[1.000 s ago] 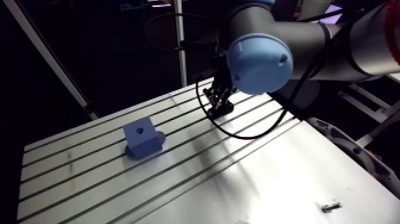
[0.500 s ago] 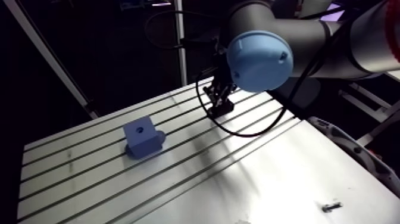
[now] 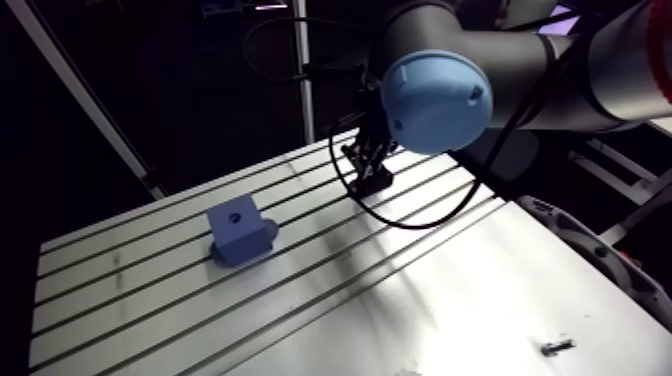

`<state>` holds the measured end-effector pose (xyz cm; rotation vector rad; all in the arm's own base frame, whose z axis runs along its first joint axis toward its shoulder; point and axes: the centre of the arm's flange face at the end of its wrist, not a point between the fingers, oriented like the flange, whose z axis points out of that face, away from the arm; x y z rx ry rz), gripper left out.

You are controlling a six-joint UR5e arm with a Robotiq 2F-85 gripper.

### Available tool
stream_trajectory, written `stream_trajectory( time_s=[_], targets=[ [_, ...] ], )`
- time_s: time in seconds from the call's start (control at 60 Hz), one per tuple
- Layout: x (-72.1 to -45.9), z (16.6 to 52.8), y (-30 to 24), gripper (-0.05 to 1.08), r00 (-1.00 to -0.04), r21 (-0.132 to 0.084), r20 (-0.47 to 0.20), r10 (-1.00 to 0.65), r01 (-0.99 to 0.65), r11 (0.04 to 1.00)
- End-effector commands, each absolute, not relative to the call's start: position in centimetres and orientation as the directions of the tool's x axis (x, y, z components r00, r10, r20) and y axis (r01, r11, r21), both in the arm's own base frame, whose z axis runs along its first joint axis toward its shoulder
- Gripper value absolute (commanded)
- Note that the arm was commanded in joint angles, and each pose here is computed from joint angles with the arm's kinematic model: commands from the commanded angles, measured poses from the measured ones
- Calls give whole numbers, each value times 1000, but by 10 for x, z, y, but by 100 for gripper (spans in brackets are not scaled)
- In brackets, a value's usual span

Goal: Pick up the M10 bolt and insert it into the hex recess until seated.

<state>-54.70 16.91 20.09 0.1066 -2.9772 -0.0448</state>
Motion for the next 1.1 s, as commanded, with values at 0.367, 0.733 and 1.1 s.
stream_trajectory(
  time_s=[0.367,0.733,1.1],
  targets=[
    [-547,200,169,65,-985,34,158,-73,-69,997],
    [-547,201,169,68,-984,34,160,-73,-69,997],
    [-547,202,169,72,-984,34,160,-72,-67,997]
  ],
)
